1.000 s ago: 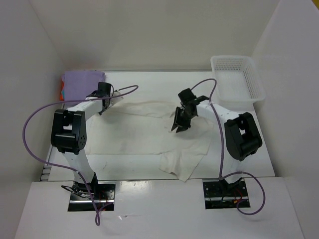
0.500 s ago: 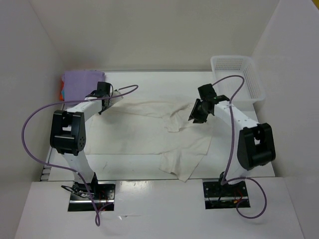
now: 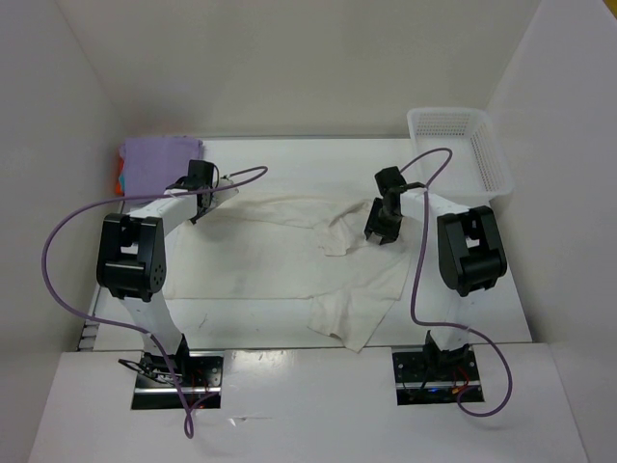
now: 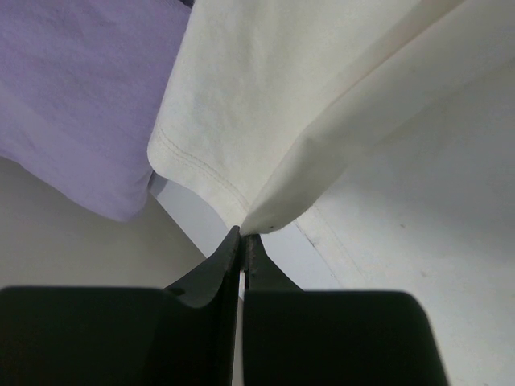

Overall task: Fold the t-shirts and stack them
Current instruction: Fold the flattened tshirt in 1/3 of the way

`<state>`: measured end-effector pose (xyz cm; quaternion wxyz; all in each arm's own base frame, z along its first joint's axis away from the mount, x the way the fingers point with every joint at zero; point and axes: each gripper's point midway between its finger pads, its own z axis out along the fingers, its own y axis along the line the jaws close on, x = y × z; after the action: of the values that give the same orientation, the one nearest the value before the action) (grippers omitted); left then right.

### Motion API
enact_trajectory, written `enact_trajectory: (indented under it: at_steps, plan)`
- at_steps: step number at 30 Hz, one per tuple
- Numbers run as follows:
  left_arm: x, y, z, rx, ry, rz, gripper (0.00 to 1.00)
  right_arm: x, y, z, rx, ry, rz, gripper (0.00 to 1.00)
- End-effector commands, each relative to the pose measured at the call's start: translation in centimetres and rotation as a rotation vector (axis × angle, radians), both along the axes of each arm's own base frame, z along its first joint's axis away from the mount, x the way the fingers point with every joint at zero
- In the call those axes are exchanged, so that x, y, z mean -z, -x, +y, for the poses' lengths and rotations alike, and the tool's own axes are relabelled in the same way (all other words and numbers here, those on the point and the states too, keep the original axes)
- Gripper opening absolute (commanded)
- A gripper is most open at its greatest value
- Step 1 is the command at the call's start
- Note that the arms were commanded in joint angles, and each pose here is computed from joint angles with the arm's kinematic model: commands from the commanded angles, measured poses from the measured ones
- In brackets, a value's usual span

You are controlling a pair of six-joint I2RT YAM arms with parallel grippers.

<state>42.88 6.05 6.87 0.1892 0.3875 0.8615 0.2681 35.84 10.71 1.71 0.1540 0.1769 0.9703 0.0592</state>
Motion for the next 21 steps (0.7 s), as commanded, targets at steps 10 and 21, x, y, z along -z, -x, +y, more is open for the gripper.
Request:
enact_trajectory:
  at_steps: [10, 21]
  plan:
    - [-1.0, 0.5, 0.1, -0.019, 0.02, -0.026, 0.0, -0.5, -2.5, -0.2, -0.02, 0.01, -0.076, 0.17]
    - [-1.0, 0.5, 0.1, -0.019, 0.02, -0.026, 0.0, -2.4, -2.0, -0.4, -0.028, 0.018, -0.077, 0.22]
